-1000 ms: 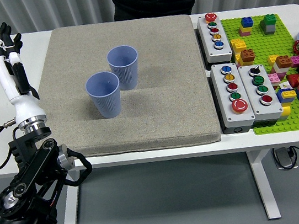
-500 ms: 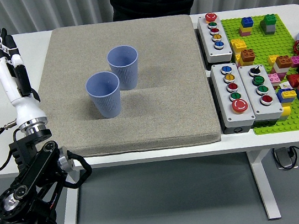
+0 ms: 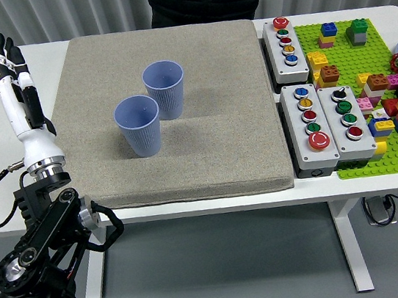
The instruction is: Pick cup pour cup place
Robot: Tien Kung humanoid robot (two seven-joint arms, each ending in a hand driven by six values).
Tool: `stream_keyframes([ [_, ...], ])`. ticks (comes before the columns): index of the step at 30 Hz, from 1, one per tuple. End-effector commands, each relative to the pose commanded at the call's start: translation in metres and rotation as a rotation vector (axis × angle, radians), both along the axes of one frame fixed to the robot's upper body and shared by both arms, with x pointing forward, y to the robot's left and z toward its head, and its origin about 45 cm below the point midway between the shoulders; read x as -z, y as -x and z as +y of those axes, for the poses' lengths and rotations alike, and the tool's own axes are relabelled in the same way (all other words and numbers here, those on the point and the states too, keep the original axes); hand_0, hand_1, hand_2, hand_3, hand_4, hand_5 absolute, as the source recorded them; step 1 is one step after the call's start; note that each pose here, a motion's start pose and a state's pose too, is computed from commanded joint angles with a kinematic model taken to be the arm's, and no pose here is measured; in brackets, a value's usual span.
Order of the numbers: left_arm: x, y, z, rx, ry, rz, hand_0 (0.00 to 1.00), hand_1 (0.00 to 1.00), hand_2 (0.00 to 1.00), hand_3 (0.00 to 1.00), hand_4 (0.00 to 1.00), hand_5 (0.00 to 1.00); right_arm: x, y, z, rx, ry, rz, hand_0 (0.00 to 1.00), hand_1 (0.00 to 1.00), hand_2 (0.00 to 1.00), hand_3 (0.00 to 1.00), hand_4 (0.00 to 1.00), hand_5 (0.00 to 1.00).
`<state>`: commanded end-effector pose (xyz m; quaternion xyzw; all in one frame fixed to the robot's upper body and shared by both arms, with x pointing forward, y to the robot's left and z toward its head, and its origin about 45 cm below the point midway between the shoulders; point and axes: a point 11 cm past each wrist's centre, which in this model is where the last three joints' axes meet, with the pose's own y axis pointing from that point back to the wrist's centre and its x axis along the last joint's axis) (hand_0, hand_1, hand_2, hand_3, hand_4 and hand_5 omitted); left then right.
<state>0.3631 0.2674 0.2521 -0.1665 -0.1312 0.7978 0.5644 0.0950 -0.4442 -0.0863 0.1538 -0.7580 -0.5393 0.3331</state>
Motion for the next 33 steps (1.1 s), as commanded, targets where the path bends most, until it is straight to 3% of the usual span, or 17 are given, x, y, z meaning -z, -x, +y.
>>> stream_keyframes([
  [3, -0.0018, 0.0008, -0.0003, 0.001, 0.011, -0.015, 0.938, 0.906, 0.998, 0.998, 0.694, 0.998, -0.0004, -0.0017, -0.0003, 0.000, 0.001, -0.004, 0.669, 0.611, 0.556, 0.555, 0.002, 0.194],
  [33, -0.0062, 0.0001, 0.0019, -0.004, 0.014, -0.022, 0.923, 0.891, 0.994, 0.994, 0.685, 0.998, -0.0013, -0.0036, -0.0010, 0.008, 0.005, -0.007, 0.669, 0.612, 0.557, 0.556, 0.002, 0.194],
])
